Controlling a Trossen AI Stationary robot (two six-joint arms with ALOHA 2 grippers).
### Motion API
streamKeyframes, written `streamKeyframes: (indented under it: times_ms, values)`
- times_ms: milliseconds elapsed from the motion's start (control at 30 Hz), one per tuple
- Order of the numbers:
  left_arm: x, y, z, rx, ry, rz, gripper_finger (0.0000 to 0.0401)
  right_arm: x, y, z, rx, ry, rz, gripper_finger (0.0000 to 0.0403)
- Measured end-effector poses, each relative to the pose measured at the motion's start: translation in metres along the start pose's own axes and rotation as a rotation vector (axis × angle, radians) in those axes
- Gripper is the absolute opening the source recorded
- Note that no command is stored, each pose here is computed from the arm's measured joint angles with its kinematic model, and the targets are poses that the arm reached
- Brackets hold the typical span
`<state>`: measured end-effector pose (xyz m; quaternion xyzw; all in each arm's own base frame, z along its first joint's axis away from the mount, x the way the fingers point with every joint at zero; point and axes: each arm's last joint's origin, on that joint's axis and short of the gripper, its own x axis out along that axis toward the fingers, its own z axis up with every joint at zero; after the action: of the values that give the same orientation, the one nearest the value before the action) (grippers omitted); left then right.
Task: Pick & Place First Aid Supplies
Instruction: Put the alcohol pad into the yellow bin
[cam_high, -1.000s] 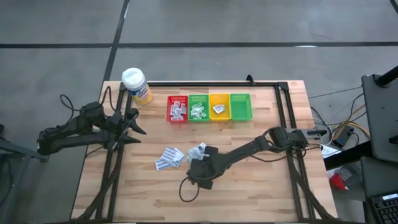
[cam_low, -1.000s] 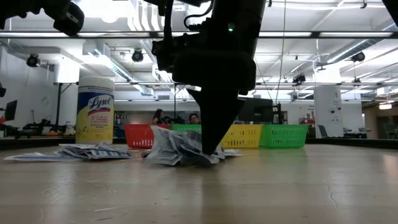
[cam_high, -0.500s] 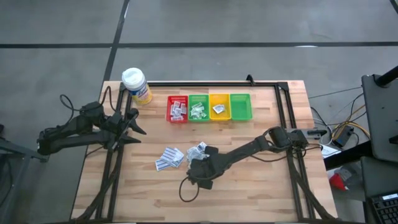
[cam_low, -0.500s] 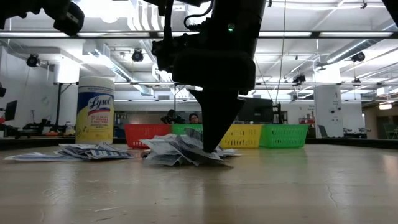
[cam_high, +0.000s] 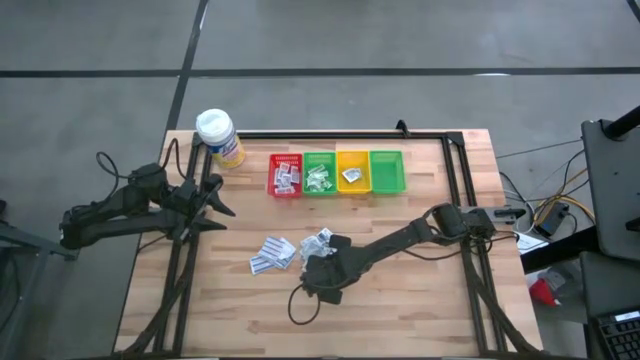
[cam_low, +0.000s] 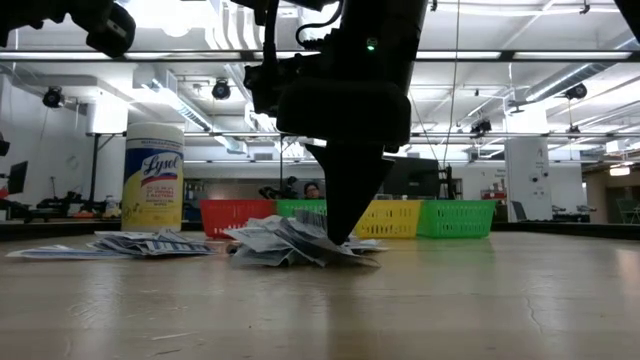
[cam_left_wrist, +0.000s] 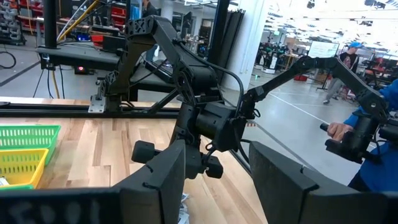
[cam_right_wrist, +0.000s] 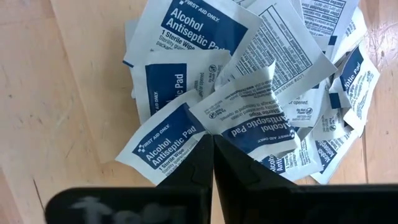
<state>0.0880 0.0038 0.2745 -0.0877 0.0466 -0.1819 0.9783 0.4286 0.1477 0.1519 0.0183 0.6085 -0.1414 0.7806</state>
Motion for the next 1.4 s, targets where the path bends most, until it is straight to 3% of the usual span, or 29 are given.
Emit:
streamKeyframes:
  times_ms: [1233,1400]
  values:
    - [0.005,0.006,-0.015,-0.024,0.029,0.004,0.0175,0.003,-0.026,0.013,0.016,0.002,-0.039,0.0009]
    - [0.005,0.006,-0.015,-0.02,0.029,0.004,0.0175,0.004,-0.03,0.015,0.028,0.019,-0.015,0.0031]
